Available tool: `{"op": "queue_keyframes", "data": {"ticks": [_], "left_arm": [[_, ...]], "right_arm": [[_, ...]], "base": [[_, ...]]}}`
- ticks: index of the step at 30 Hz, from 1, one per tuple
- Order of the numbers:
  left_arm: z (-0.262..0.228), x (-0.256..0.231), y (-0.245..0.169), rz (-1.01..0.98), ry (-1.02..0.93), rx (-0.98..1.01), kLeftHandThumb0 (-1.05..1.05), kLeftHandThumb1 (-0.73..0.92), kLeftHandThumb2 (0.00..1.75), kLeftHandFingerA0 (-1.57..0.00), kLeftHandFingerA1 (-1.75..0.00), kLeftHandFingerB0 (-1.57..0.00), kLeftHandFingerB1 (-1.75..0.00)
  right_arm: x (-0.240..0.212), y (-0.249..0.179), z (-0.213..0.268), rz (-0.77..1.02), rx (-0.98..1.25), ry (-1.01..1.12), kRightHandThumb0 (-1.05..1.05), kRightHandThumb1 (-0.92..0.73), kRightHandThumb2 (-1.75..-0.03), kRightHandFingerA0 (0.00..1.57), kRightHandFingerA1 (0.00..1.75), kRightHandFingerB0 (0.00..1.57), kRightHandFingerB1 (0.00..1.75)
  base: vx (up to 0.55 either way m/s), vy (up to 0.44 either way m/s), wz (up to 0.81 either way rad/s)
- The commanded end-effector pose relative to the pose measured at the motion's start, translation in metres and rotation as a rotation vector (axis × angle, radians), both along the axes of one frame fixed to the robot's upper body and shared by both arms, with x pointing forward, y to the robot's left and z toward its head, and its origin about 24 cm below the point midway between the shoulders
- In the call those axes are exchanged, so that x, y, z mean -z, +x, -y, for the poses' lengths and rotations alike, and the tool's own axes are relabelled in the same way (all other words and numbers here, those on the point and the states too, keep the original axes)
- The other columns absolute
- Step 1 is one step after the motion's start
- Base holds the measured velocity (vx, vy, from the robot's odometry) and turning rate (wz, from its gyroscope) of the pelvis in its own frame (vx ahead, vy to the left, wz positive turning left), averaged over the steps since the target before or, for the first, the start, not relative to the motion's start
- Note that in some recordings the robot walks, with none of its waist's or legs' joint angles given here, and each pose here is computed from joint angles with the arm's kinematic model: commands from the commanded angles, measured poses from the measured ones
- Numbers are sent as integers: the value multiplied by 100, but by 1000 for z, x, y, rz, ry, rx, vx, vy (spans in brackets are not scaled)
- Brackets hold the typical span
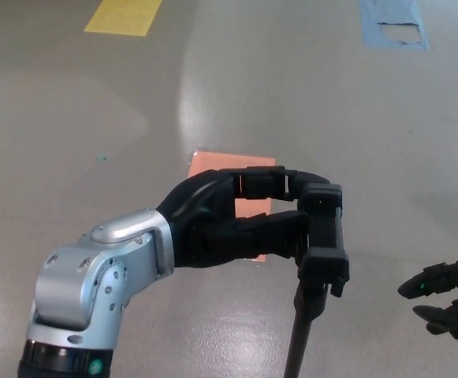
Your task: The robot uses its left hand to grab the top of a phone stand kept on the floor and rotates it anti-clockwise
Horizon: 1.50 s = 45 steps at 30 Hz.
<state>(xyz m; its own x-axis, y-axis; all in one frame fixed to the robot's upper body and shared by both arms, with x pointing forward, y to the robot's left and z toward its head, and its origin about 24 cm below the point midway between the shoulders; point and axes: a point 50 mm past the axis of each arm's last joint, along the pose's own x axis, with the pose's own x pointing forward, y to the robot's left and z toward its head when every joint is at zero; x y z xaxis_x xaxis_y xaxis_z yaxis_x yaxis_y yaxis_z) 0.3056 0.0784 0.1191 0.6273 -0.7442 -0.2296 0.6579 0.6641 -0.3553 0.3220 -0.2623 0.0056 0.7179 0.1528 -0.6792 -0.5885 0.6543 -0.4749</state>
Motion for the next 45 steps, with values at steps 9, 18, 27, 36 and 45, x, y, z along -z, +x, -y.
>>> {"op": "queue_keyframes", "data": {"ticks": [9,18,27,36,45], "left_arm": [[-1,17,-9,-174,-24,39,-30,65,59,-95,-79,-69,-46],[-4,17,-17,-102,-2,102,-79,48,74,0,-17,0,-4],[-9,21,-18,-52,-2,137,-92,60,92,0,-4,0,-1],[-19,31,-19,-65,-7,121,-88,57,91,0,-6,0,-4],[-66,49,-14,-52,73,-28,-83,54,88,0,-10,0,-7]], "right_arm": [[-4,0,5,2,-9,-5,-48,-77,-62,51,41,37,35],[-2,-2,5,2,-36,-18,-54,-74,-62,45,40,35,35],[-2,-1,4,1,-55,-47,-55,-74,-62,48,41,36,35],[2,-2,3,-17,-25,-53,-53,-64,-87,49,53,34,47],[3,-1,2,-23,1,-47,-47,-75,-63,52,39,38,35]], "base": [[0,0,0],[0,0,0],[0,0,0],[0,0,0],[0,0,0]]}}
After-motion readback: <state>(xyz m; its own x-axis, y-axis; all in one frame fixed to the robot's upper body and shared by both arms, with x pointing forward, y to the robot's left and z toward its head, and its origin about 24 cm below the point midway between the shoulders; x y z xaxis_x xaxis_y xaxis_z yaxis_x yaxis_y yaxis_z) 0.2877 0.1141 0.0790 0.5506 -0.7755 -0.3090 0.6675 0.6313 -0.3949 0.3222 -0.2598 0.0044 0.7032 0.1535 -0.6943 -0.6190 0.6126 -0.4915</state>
